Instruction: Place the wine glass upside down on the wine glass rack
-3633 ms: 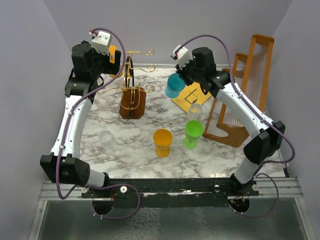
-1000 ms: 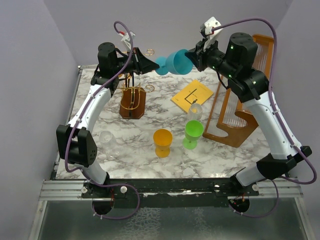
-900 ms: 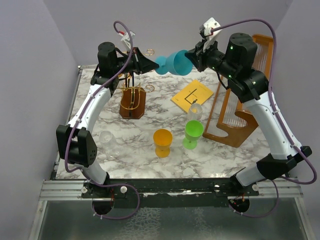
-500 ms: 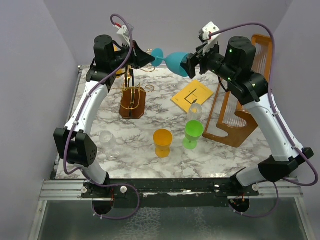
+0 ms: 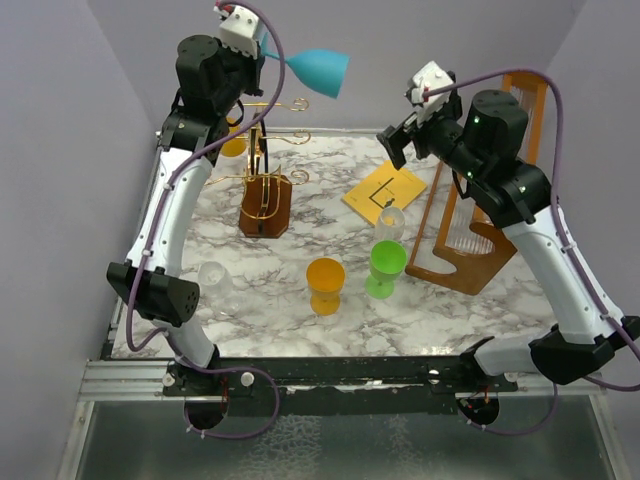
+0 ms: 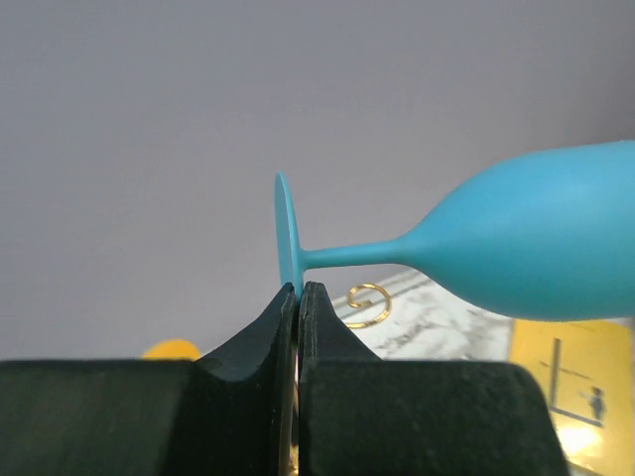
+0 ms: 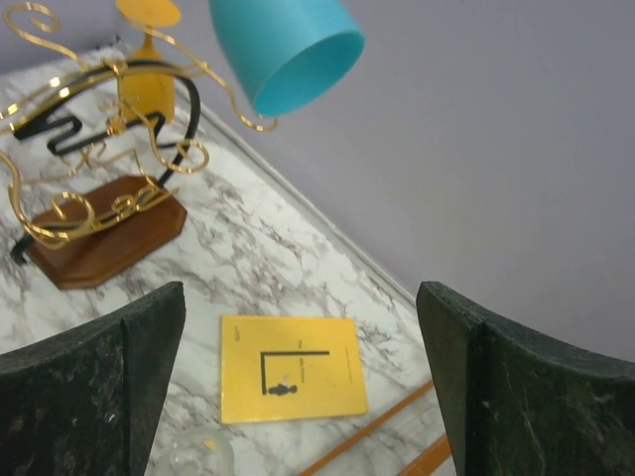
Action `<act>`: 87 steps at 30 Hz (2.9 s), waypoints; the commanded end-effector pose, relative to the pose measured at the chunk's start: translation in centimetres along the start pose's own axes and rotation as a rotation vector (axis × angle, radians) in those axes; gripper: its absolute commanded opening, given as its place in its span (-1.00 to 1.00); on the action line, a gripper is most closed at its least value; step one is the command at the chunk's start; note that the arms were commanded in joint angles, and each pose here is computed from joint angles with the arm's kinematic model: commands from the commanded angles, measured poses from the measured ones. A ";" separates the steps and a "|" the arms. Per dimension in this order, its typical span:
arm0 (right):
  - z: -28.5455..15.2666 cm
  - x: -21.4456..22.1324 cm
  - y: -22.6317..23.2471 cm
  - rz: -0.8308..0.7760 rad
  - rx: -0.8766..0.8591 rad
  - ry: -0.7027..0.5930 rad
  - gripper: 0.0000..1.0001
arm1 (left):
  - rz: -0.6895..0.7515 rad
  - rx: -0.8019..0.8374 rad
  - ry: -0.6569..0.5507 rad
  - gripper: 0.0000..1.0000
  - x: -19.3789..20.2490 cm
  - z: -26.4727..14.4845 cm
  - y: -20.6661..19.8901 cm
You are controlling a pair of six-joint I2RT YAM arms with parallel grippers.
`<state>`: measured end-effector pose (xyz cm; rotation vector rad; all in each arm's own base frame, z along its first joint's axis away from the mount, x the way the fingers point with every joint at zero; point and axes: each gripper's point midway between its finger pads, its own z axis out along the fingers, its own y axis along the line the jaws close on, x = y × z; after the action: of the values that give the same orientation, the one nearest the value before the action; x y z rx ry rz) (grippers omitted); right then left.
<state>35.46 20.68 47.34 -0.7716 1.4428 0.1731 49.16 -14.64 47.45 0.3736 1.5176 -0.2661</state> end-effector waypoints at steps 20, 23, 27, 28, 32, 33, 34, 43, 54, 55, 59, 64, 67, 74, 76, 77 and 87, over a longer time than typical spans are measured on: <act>-3.1 8.5 10.3 -0.212 -0.513 0.062 0.99 | 0.739 -0.161 -0.022 -1.00 2.3 11.3 -0.4; -3.0 8.7 10.4 -0.211 -0.517 0.065 0.99 | 0.786 -0.147 -0.005 -1.00 3.8 12.7 -0.8; -2.9 8.9 10.4 -0.211 -0.517 0.069 0.99 | 0.859 -0.129 0.035 -1.00 6.0 13.9 -0.8; -2.9 8.8 10.4 -0.211 -0.518 0.068 0.99 | 0.877 -0.128 0.052 -1.00 6.7 14.1 -0.7; -2.8 8.9 10.5 -0.209 -0.524 0.070 0.99 | 0.928 -0.131 0.114 -1.00 8.6 14.5 0.0; -2.7 8.9 10.6 -0.209 -0.526 0.071 0.99 | 0.931 -0.131 0.124 -1.00 8.9 14.5 0.2; -2.7 8.9 10.6 -0.208 -0.528 0.071 0.99 | 0.930 -0.131 0.131 -1.00 9.1 14.4 0.3; -2.7 8.9 10.7 -0.208 -0.536 0.069 0.99 | 0.964 -0.130 0.219 -1.00 11.2 13.8 2.2; -2.5 9.2 11.0 -0.204 -0.548 0.074 0.99 | 0.998 -0.109 0.276 -1.00 11.8 12.4 2.7; -2.5 9.2 10.9 -0.205 -0.545 0.074 0.99 | 0.996 -0.097 0.280 -1.00 11.9 12.3 2.5; -2.5 9.4 10.8 -0.209 -0.536 0.080 0.99 | 0.999 -0.069 0.295 -1.00 11.8 11.4 2.2; -2.3 9.5 10.9 -0.207 -0.539 0.081 0.99 | 1.004 -0.017 0.294 -1.00 11.8 10.4 0.6; -2.3 9.4 10.9 -0.205 -0.541 0.078 0.99 | 1.010 0.000 0.301 -1.00 12.0 10.2 0.0; -2.5 9.4 10.8 -0.208 -0.535 0.078 0.99 | 1.035 0.054 0.298 -1.00 12.6 10.3 -1.6; -2.5 9.5 10.8 -0.208 -0.532 0.079 0.99 | 1.044 0.069 0.291 -1.00 12.7 10.4 -2.1; -2.5 9.5 10.8 -0.208 -0.532 0.080 0.99 | 1.048 0.077 0.288 -1.00 12.7 10.5 -2.4; -2.5 9.6 10.6 -0.214 -0.522 0.082 0.99 | 1.064 0.142 0.273 -1.00 14.1 11.4 -4.4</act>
<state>29.27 23.92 34.41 -1.3651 1.4158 0.3665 58.86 -21.01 31.82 1.2900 1.4303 0.5747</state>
